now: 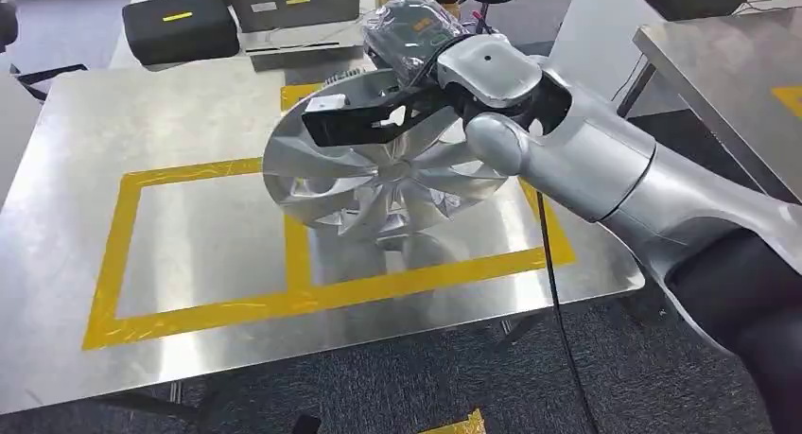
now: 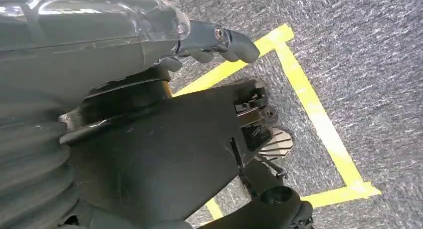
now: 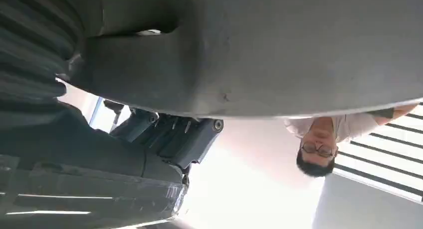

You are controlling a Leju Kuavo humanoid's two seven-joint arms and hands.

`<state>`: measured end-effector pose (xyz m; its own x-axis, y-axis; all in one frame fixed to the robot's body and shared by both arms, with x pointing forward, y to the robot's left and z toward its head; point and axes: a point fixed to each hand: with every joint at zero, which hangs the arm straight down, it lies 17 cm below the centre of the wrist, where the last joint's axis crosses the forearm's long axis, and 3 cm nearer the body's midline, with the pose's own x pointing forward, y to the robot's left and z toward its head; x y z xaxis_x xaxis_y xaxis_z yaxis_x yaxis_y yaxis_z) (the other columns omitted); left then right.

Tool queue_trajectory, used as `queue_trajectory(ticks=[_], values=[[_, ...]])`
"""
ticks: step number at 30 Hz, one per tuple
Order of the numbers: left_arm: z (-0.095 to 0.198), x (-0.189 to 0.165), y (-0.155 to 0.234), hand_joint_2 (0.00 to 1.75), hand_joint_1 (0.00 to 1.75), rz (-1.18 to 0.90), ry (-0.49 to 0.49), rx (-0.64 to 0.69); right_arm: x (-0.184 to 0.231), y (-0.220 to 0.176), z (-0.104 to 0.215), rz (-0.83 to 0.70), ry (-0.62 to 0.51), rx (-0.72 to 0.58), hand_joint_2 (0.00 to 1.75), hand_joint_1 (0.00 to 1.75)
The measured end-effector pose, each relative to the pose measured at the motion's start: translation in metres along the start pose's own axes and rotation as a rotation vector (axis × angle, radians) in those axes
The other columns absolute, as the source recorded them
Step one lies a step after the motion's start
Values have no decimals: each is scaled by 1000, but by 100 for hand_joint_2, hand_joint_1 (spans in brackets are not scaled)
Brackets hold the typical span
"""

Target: Take the parts from the cabinet and place them on the table.

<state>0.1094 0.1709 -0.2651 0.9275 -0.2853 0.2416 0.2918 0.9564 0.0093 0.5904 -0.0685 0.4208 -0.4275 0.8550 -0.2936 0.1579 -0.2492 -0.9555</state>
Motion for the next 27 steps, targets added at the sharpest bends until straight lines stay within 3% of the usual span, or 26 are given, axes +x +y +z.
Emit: queue_trajectory(ticks=[15,27], values=[[1,0,-4,175,0,-47,3,-13,-9,9,1,5,17,13,175,175],[1,-3,-7,175,0,-51,24,-29,-44,86,17,-205,149,398,175,175]])
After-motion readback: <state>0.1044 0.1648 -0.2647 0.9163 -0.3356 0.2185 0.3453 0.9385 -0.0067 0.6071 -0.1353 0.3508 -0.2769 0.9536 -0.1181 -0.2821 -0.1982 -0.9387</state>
